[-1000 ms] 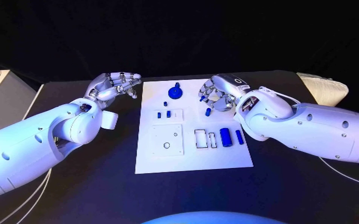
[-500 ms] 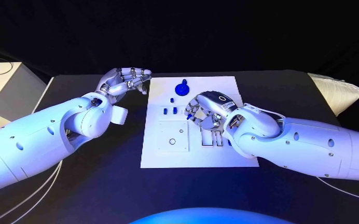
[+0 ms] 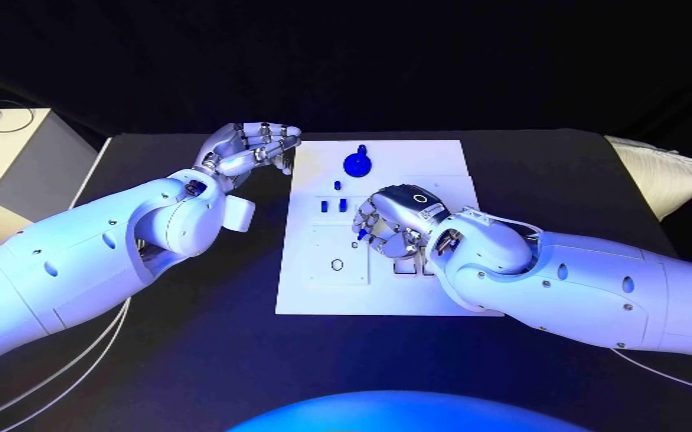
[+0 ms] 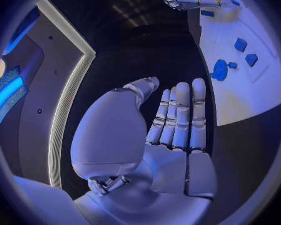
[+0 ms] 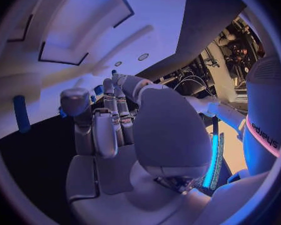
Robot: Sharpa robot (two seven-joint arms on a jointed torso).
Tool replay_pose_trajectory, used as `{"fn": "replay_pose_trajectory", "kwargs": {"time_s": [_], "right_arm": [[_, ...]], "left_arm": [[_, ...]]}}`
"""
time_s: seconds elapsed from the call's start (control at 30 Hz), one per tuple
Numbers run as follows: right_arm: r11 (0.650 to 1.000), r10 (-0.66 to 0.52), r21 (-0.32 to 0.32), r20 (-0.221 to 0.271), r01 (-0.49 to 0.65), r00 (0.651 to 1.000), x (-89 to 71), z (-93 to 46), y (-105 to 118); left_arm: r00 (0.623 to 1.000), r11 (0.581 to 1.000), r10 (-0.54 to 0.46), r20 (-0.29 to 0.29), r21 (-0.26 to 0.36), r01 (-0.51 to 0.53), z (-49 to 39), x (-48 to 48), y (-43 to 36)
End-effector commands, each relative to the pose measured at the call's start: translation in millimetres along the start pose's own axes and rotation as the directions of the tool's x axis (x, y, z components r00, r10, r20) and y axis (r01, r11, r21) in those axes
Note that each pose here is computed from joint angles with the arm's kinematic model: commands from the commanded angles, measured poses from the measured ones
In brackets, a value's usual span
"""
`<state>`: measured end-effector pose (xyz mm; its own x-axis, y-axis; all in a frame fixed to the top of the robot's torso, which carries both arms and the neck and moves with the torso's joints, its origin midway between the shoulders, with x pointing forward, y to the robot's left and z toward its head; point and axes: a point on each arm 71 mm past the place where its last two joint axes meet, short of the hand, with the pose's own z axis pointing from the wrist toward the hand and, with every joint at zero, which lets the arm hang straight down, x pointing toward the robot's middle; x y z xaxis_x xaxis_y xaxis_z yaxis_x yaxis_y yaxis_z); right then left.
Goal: Assemble the parts on the task board
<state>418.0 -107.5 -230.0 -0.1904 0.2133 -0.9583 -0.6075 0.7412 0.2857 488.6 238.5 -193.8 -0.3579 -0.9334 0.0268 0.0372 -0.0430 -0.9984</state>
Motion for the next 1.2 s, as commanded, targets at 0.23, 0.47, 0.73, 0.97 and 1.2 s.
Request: {"fn": "replay_pose_trajectory", "kwargs": {"time_s": [0.23,0.47,0.73,0.97,1.2], "right_arm": [[0.999,-0.031,-0.013,-0.018,0.031,0.999,3.8,0.3,7.7],[0.999,-0.03,-0.02,-0.022,0.029,0.999,4.6,0.1,10.5],[0.999,-0.034,-0.015,-0.029,0.034,0.999,6.3,2.0,9.0],[0.999,-0.04,-0.01,-0.034,0.04,0.999,8.0,4.3,7.2],[0.999,-0.043,-0.01,-0.048,0.043,0.998,11.3,5.4,7.3]], "left_arm": [[1.0,1.0,-0.011,-0.004,0.009,0.011,0.0,2.1,-0.4],[1.0,1.0,-0.011,-0.004,0.006,0.011,-0.2,1.8,-0.1],[1.0,1.0,-0.011,-0.004,0.004,0.011,-0.5,1.4,0.0],[1.0,1.0,-0.011,-0.005,0.003,0.011,-0.7,1.2,0.0],[1.0,1.0,-0.01,-0.004,0.003,0.01,-1.1,0.8,-0.2]]}}
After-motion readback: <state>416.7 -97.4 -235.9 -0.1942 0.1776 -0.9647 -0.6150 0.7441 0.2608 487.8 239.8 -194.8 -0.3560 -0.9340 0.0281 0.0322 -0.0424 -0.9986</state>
